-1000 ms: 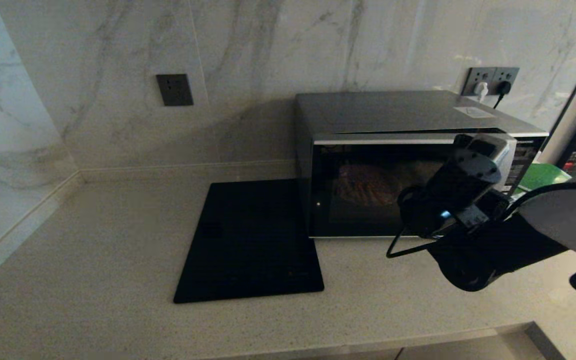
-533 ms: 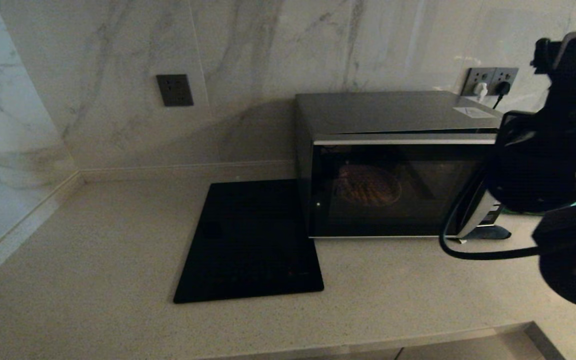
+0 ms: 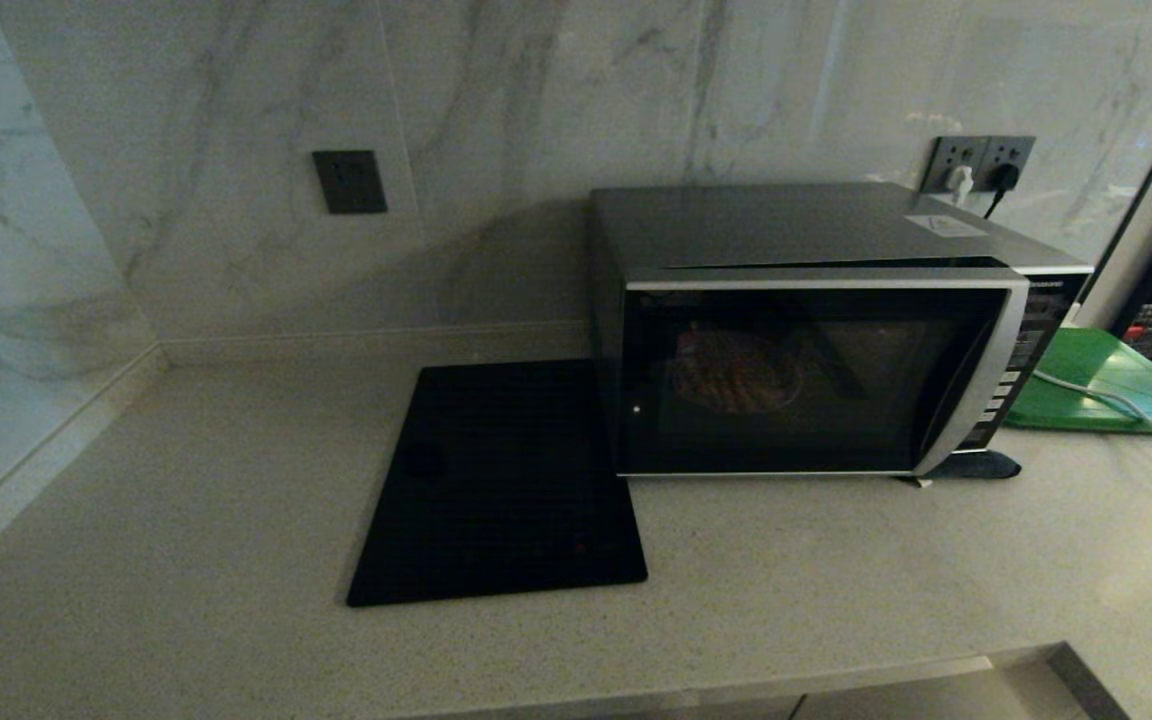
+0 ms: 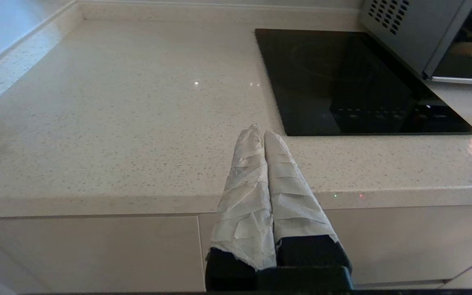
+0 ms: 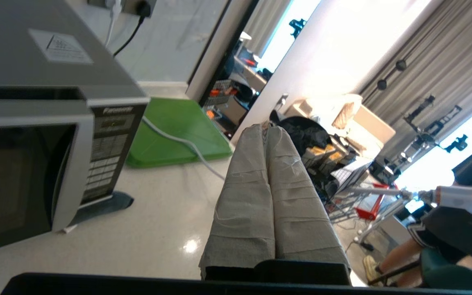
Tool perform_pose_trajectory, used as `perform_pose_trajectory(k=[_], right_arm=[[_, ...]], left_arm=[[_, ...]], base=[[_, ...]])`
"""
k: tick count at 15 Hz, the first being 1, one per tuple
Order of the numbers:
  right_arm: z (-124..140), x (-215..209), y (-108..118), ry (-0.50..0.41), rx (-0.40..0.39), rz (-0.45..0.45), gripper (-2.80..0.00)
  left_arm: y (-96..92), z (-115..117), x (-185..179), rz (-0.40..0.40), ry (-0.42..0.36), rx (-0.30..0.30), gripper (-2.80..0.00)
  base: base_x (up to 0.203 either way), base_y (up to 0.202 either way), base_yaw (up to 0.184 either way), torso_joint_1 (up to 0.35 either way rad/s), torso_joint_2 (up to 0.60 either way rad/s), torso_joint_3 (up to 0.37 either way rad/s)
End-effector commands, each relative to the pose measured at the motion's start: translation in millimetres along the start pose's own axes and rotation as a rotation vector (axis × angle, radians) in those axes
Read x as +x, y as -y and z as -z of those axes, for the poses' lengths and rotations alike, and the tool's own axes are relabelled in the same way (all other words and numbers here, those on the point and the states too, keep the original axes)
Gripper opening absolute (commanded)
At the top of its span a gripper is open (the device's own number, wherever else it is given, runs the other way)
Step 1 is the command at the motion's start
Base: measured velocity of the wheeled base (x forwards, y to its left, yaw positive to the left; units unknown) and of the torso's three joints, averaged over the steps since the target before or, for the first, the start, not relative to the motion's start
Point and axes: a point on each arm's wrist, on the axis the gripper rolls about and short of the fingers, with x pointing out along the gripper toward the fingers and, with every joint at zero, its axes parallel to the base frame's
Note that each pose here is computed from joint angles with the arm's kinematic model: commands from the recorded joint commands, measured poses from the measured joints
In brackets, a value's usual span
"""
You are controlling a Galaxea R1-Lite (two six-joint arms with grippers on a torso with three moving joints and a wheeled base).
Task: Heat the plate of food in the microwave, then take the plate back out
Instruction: Open the microwave oven
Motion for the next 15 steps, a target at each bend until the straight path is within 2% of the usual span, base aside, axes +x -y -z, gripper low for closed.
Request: perform_pose_trajectory(k=[1, 3, 6, 10, 12, 13, 14, 15], right_arm=[[-14, 0, 15, -0.001, 0.019, -0.003, -2.80], [-28, 3, 10, 0.001, -0.045, -0.013, -2.80], [-44, 10, 8, 0.027, -0.222, -0.007, -2.80], [-58, 35, 18, 0.140, -0.556, 0.013, -2.80], [-63, 42, 28, 0.244, -0.716, -0.056, -2.80], [-62, 44, 30, 0.308, -0.767, -0.137, -2.80], [-57, 46, 30, 0.358, -0.741, -0.249, -2.80], [-55, 48, 30, 0.367, -0.644, -0.338, -2.80]], left_arm=[[0.0, 0, 0, 0.000, 0.001, -0.001, -2.80], [0.0, 0, 0, -0.002, 0.001, -0.001, -2.80], [0.0, 0, 0, -0.002, 0.001, -0.001, -2.80], [0.0, 0, 0, -0.001, 0.001, -0.001, -2.80], [0.0, 0, 0, 0.000, 0.001, -0.001, -2.80], [0.0, 0, 0, -0.002, 0.001, -0.001, -2.80], [0.0, 0, 0, -0.002, 0.001, -0.001, -2.80], [0.0, 0, 0, -0.001, 0.001, -0.001, -2.80]], base=[[0.000, 0.000, 0.000, 0.000, 0.00, 0.000], [0.000, 0.000, 0.000, 0.000, 0.00, 0.000], [0.000, 0.000, 0.000, 0.000, 0.00, 0.000], [0.000, 0.000, 0.000, 0.000, 0.00, 0.000], [0.000, 0.000, 0.000, 0.000, 0.00, 0.000], [0.000, 0.000, 0.000, 0.000, 0.00, 0.000], [0.000, 0.000, 0.000, 0.000, 0.00, 0.000], [0.000, 0.000, 0.000, 0.000, 0.00, 0.000]])
